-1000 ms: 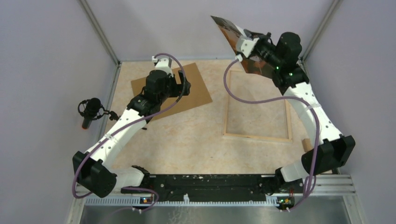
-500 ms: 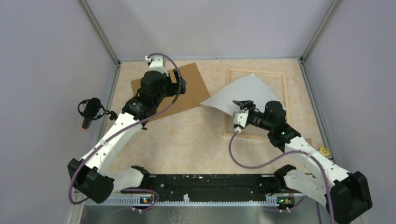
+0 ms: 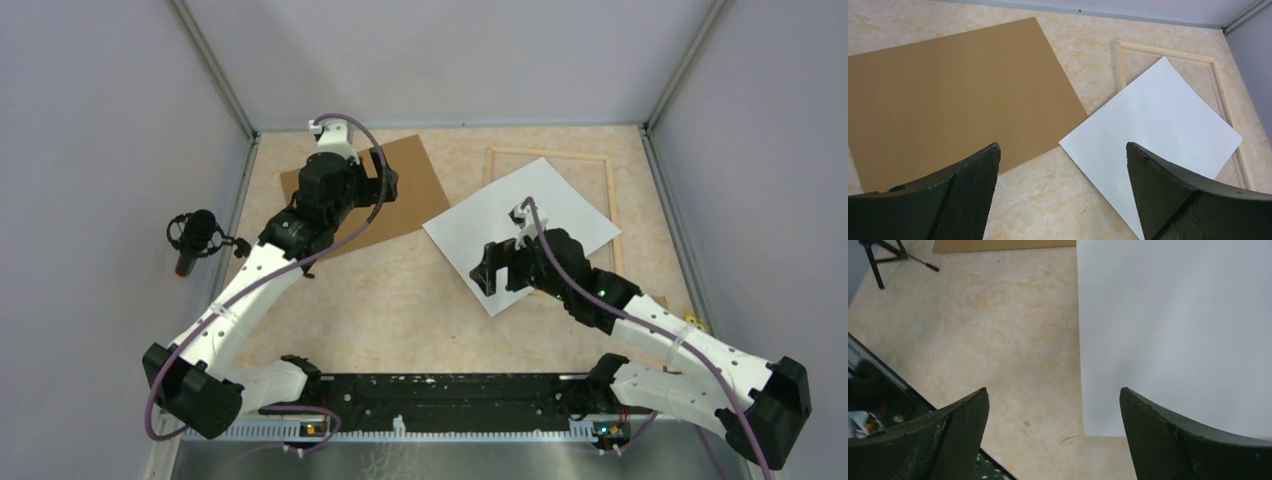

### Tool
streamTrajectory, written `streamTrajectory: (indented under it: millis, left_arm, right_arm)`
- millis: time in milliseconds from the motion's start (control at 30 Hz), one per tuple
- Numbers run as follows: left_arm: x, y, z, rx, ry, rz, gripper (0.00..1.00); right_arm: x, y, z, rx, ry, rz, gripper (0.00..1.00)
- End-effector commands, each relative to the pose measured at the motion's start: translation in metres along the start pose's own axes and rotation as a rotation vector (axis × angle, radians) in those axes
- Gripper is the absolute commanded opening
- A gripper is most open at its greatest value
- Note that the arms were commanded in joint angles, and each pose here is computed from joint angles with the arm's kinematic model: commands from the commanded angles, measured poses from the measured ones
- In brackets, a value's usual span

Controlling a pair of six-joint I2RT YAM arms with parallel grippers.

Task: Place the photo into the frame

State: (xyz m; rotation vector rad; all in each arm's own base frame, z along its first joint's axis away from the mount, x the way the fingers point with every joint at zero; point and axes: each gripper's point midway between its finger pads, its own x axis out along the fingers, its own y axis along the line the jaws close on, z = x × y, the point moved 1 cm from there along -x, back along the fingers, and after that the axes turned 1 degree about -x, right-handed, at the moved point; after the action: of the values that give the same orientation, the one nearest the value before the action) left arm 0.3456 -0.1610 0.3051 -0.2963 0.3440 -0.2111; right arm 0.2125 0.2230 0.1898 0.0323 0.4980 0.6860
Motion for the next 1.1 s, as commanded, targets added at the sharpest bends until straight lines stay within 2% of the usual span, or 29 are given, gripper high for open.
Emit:
streamTrajectory:
  millis: [0,100,167,267,333,400,533,667,1067]
  left_arm:
    - [0.000,-0.008,0.009,-0.002,-0.022,-0.030,0.98]
    - [0.002,-0.008,0.007,-0.002,-0.013,-0.033,0.98]
    - [0.003,-0.009,0.006,-0.002,-0.011,-0.036,0.98]
    - [0.003,-0.008,0.005,-0.001,-0.012,-0.034,0.98]
    - [0.004,-0.008,0.003,0.000,-0.008,-0.035,0.98]
    - [0.006,-0.008,0.002,0.001,-0.004,-0.035,0.98]
    - [0.009,-0.010,-0.003,-0.003,0.014,-0.047,0.98]
    - [0.012,-0.011,-0.007,-0.009,0.027,-0.055,0.98]
    - [0.015,-0.009,-0.010,-0.007,0.034,-0.052,0.98]
  right_arm:
    - [-0.008,-0.002,-0.024,0.684,0.116,-0.231,0.99]
    - [-0.001,-0.004,-0.043,0.919,0.128,-0.289,0.99]
    - [0.005,-0.005,-0.050,0.993,0.098,-0.280,0.99]
    - [0.011,-0.014,-0.070,1.128,0.056,-0.311,0.93]
    - [0.013,-0.020,-0.093,1.247,0.068,-0.366,0.84]
    - [0.014,-0.025,-0.109,1.307,0.070,-0.397,0.81]
    - [0.019,-0.038,-0.123,1.278,0.051,-0.466,0.80]
    - [0.036,-0.040,-0.125,1.284,0.002,-0.417,0.79]
    - [0.048,-0.049,-0.105,1.246,-0.140,-0.369,0.51]
